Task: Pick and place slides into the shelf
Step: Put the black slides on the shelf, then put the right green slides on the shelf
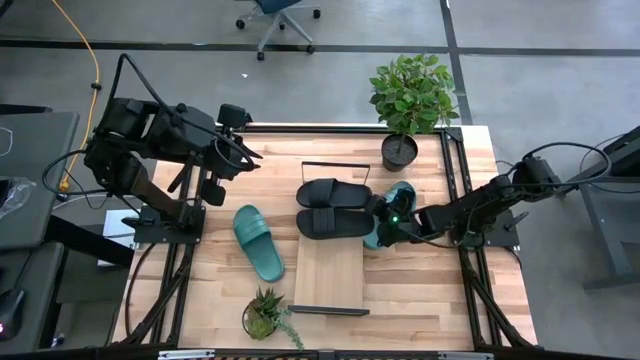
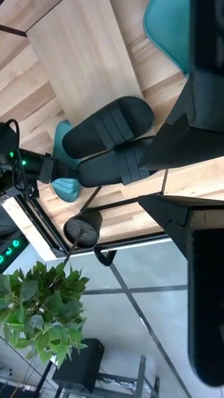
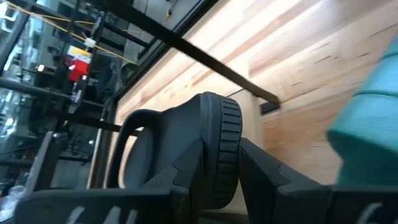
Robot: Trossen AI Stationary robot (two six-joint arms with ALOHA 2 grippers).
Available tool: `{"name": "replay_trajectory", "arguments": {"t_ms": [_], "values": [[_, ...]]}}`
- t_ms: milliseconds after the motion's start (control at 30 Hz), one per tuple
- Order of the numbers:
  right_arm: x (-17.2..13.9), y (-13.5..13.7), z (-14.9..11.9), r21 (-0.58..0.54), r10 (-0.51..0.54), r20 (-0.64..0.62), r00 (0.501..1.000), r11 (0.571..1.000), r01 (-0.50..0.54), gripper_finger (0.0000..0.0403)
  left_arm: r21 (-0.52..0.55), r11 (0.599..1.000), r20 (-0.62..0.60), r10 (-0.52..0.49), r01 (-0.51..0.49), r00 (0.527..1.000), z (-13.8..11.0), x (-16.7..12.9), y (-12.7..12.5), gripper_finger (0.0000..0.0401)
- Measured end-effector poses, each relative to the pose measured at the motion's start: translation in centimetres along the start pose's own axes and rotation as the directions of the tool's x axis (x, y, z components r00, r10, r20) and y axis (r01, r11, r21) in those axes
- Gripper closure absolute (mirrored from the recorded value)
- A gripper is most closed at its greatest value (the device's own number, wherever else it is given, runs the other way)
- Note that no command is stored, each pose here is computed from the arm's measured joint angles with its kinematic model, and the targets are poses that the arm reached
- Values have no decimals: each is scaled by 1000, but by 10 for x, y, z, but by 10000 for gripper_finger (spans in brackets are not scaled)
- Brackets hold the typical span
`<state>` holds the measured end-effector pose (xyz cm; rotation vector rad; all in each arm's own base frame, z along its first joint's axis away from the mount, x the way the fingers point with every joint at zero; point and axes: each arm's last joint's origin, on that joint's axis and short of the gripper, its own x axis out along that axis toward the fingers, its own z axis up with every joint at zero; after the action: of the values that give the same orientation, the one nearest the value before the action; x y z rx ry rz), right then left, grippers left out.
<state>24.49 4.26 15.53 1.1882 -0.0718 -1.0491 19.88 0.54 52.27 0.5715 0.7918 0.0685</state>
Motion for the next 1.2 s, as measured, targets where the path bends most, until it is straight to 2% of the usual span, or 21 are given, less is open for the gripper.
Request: {"name": "replay_trajectory", "arguments": {"t_ms": [367,567,767,1000,1133,1200], "values": [[10,-1,6,-24,-58,-48,997,998,56,332,-12,1000,0,0,0,1000,0,0,0,334],[12,4,6,-50,-38,-74,997,998,34,332,-16,1000,0,0,0,1000,0,0,0,334],[11,3,8,-44,-45,-50,998,998,43,332,-23,1000,-1,1,-1,1000,0,0,0,334],[2,1,21,-63,-80,-15,997,995,79,331,-24,1000,-1,1,-1,1000,0,0,0,334],[-10,7,31,-84,-32,21,999,996,34,331,-23,1000,-1,1,-1,1000,0,0,0,334],[-22,11,36,-116,3,1,1000,993,-3,331,-23,1000,-2,2,-2,1000,0,0,0,334]]}}
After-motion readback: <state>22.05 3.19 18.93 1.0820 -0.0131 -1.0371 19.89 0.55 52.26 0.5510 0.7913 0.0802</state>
